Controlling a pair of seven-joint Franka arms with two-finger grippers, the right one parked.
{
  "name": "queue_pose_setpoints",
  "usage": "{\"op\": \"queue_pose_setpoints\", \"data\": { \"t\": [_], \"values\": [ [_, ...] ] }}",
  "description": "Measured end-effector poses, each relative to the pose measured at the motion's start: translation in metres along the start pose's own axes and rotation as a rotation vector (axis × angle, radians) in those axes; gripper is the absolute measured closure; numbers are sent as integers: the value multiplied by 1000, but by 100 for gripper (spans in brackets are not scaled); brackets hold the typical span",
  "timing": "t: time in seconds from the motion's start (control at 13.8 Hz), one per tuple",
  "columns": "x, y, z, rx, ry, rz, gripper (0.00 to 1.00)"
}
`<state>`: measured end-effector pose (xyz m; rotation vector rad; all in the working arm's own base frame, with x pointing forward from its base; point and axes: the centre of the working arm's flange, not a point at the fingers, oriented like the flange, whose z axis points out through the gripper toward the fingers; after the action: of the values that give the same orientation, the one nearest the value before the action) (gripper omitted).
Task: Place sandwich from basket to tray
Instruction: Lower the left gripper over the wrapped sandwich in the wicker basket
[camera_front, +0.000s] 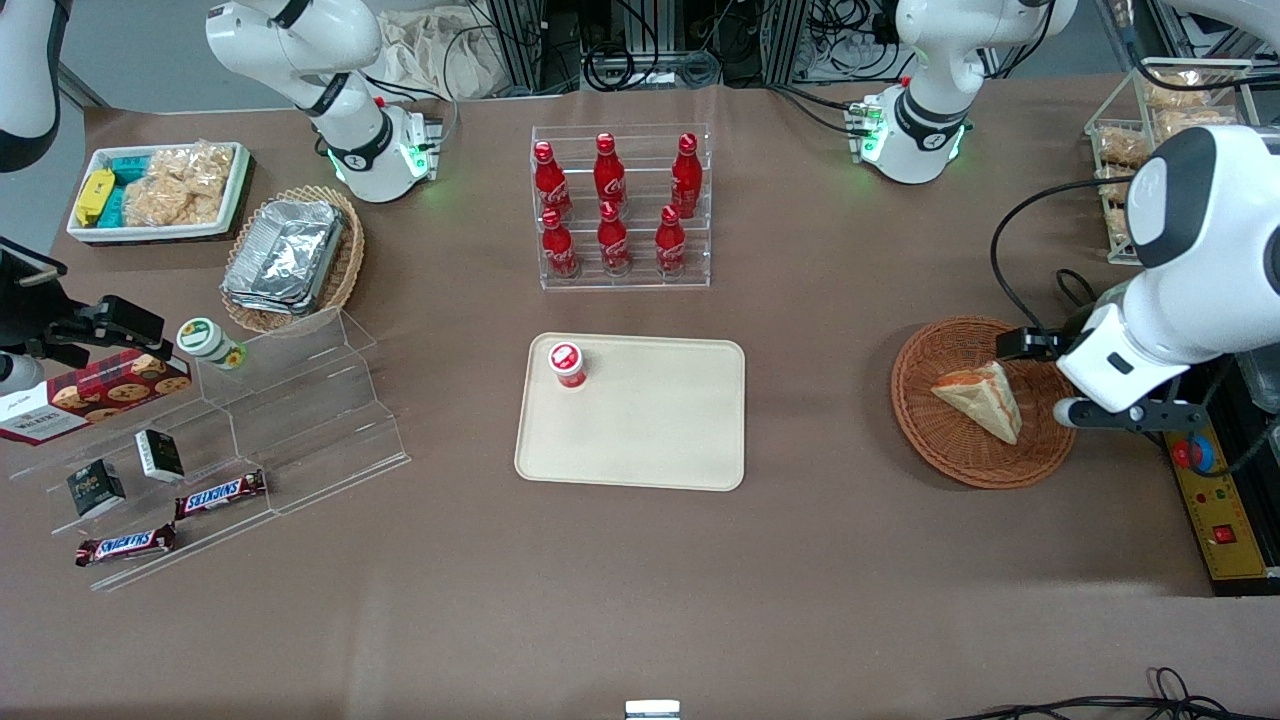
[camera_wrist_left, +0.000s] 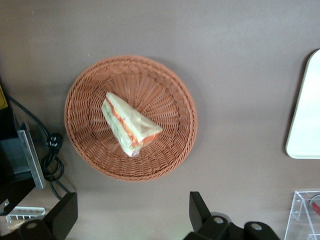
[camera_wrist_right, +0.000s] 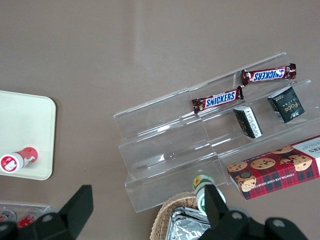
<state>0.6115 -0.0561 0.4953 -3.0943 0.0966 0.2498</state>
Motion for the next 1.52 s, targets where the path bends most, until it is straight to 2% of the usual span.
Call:
{"op": "queue_pose_setpoints", "data": {
  "t": [0.36,0.43,0.58,0.65,0.94,1.3,1.52],
  "values": [
    [10,1,12,-6,-30,-61,0],
    [12,2,18,-5,-45,-86,0],
    [17,3,43,-3,-75,-171,0],
    [20,3,61,-3,-69,-223,0],
    [18,-3,140,-15,-12,-417,0],
    [4,-57,198,-49,71,-537,0],
    [-5,-59,224,-69,121,-595,0]
  ]
}}
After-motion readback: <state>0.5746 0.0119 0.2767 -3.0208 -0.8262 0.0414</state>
